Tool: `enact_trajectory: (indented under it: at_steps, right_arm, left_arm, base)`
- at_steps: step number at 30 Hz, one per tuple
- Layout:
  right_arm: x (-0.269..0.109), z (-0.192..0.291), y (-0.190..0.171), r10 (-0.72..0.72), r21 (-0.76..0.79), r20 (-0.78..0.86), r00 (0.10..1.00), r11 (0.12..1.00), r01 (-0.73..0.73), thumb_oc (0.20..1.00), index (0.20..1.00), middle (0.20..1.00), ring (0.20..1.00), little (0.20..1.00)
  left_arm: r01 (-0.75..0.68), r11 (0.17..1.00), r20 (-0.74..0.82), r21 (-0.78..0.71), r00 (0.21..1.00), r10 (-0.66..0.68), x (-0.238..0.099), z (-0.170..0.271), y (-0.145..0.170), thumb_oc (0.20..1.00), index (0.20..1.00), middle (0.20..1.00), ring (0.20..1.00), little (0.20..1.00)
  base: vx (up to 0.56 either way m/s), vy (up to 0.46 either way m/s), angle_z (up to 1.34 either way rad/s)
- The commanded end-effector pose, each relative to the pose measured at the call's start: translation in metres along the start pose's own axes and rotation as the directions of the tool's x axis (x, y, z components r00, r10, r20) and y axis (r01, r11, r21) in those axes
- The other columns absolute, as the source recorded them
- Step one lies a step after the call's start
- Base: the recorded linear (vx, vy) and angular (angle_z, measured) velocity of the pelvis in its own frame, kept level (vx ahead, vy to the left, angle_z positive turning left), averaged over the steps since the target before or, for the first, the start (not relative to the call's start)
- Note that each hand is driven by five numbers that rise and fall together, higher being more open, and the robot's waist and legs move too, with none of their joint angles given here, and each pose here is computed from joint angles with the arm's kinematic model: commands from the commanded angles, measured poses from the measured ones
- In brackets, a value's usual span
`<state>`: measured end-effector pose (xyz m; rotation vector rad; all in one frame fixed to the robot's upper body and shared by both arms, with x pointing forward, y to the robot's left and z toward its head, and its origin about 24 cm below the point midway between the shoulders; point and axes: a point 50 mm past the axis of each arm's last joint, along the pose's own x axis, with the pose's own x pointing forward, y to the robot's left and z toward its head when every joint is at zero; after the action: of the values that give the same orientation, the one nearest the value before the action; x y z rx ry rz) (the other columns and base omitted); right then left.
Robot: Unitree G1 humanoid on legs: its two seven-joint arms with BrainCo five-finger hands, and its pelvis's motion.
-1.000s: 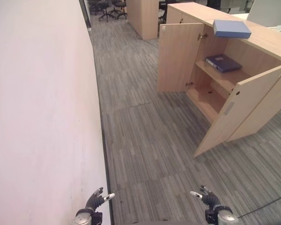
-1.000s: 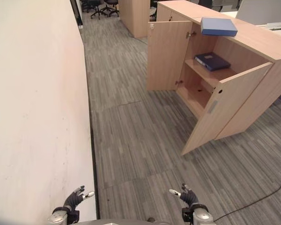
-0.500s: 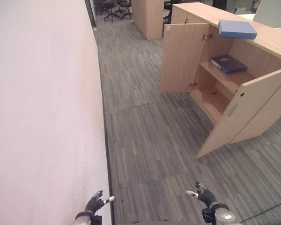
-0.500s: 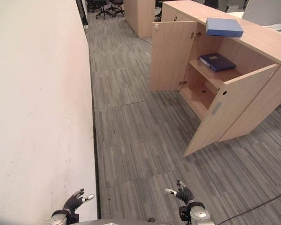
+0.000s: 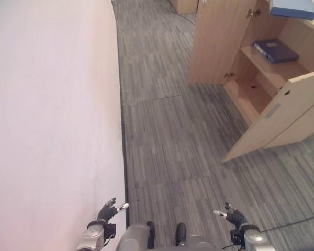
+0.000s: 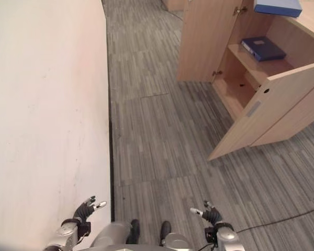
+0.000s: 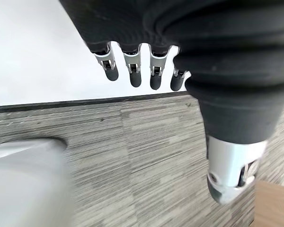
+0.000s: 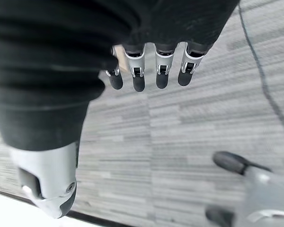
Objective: Put the empty folder in the office cabinet
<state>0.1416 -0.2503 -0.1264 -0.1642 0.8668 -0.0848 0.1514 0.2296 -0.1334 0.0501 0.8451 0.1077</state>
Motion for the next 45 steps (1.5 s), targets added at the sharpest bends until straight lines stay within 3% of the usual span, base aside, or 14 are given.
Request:
enact_trajectory:
  at_steps: [1, 11, 18, 26, 36, 45]
  right_arm:
    - [-0.004, 0.001, -0.018, -0.053, 0.018, 0.025, 0.998, 0.998, 0.053, 1.000, 1.000, 1.000, 1.000, 1.000]
    - [-0.001, 0.006, -0.022, -0.063, -0.011, 0.027, 0.998, 0.998, 0.063, 1.000, 1.000, 1.000, 1.000, 1.000]
    - [0.000, 0.001, 0.003, 0.015, -0.027, 0.009, 1.000, 1.000, -0.014, 1.000, 1.000, 1.000, 1.000, 1.000]
    - [0.011, 0.039, 0.023, 0.068, -0.040, 0.118, 0.991, 0.997, -0.064, 1.000, 1.000, 1.000, 1.000, 1.000]
    - [0.012, 0.043, 0.017, 0.033, -0.022, 0.134, 0.990, 0.999, -0.031, 1.000, 1.000, 1.000, 1.000, 1.000]
    - [0.004, 0.009, -0.004, -0.057, 0.023, 0.019, 0.998, 0.998, 0.056, 1.000, 1.000, 1.000, 1.000, 1.000]
  left_arm:
    - [-0.008, 1.000, 0.060, 0.018, 0.998, 0.007, 0.001, 0.012, 0.005, 1.000, 1.000, 1.000, 1.000, 1.000]
    - [-0.032, 0.999, 0.037, -0.023, 0.999, 0.033, -0.001, 0.004, 0.007, 1.000, 1.000, 1.000, 1.000, 1.000]
    - [-0.074, 0.997, -0.024, 0.002, 0.997, 0.074, -0.007, -0.012, 0.021, 1.000, 1.000, 1.000, 1.000, 1.000]
    - [-0.104, 0.993, 0.004, 0.059, 0.995, 0.104, -0.007, -0.001, 0.037, 1.000, 1.000, 1.000, 1.000, 1.000]
    - [-0.094, 0.993, 0.017, 0.073, 0.996, 0.093, -0.004, 0.005, 0.035, 1.000, 1.000, 1.000, 1.000, 1.000]
    - [-0.048, 0.988, -0.011, 0.148, 0.999, 0.051, -0.002, 0.001, 0.025, 1.000, 1.000, 1.000, 1.000, 1.000]
  base:
    - [0.29, 0.078, 0.09]
    - [0.26, 0.097, -0.24]
    - [0.34, 0.255, -0.45]
    - [0.21, 0.253, -0.09]
    - [0.21, 0.284, -0.09]
    - [0.34, -0.054, 0.49]
